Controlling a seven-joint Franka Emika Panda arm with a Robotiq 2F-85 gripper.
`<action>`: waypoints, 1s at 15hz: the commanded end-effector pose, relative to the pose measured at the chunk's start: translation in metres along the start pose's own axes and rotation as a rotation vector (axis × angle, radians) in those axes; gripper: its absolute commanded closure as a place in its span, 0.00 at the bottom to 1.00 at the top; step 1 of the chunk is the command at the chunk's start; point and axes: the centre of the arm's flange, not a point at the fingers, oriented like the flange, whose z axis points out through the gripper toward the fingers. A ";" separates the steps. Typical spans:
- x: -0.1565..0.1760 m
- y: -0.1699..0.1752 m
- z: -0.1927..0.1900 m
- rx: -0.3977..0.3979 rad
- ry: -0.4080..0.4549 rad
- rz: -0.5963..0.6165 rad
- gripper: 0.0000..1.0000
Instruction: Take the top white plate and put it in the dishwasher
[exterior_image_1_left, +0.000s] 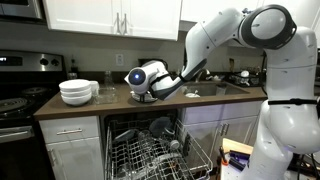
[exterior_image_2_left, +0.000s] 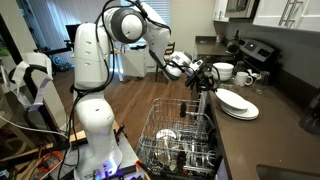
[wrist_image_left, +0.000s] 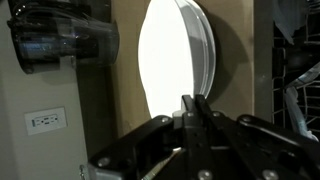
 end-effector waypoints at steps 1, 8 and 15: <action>-0.005 0.006 -0.011 -0.048 -0.011 0.012 0.95; 0.001 -0.002 -0.002 -0.002 -0.003 0.000 0.95; 0.000 -0.012 0.003 -0.009 -0.029 -0.005 0.95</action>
